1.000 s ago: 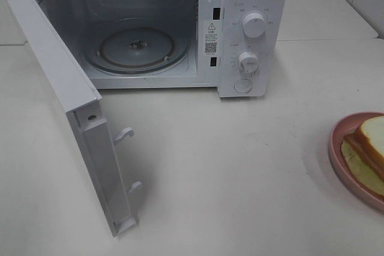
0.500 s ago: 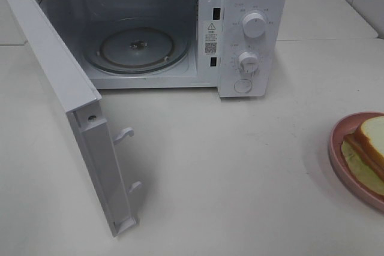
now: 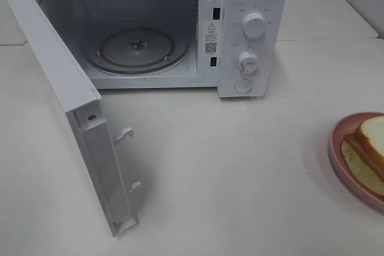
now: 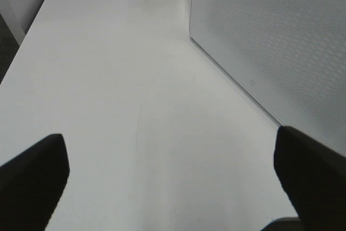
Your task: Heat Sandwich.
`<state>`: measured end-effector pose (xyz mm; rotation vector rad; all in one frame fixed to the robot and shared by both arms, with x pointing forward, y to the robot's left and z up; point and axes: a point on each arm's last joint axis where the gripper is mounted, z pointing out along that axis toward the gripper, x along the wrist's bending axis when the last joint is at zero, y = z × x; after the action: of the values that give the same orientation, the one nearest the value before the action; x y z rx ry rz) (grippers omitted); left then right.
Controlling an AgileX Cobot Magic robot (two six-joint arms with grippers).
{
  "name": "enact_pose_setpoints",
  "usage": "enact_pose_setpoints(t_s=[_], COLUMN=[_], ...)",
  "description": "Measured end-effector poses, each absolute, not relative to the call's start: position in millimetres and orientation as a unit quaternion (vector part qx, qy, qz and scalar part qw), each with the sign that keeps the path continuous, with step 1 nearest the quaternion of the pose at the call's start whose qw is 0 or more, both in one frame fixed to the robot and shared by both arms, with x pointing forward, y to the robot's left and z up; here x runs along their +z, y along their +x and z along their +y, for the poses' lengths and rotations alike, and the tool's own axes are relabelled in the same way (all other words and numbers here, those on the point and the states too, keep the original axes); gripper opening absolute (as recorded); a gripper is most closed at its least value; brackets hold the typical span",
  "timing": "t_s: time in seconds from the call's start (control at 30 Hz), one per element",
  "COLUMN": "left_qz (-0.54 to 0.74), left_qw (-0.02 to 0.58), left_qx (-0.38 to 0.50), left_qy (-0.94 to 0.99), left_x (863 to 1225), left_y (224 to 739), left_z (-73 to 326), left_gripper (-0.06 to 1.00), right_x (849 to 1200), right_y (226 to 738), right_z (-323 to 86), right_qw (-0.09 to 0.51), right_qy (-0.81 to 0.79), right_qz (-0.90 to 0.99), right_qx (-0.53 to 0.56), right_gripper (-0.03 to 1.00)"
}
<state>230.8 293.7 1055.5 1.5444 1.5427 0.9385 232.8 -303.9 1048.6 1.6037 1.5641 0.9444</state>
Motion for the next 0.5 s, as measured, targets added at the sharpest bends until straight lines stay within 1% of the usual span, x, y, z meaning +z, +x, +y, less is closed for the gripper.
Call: enact_pose_setpoints(t_s=[0.07,0.5], left_qz=[0.602,0.602], left_qw=[0.373,0.373], left_qx=[0.366,0.366], left_qy=[0.603,0.603], left_x=[1055.5,1055.5], left_y=[230.8,230.8], left_z=[293.7,293.7], left_gripper=[0.97,0.97], right_x=[1048.6,1048.6], right_y=[231.9,231.9], right_z=[-303.7,-304.0], right_qw=[0.356,0.360], right_qy=[0.625,0.627], right_qz=[0.594,0.593], right_qx=[0.359,0.356], right_gripper=[0.77,0.77])
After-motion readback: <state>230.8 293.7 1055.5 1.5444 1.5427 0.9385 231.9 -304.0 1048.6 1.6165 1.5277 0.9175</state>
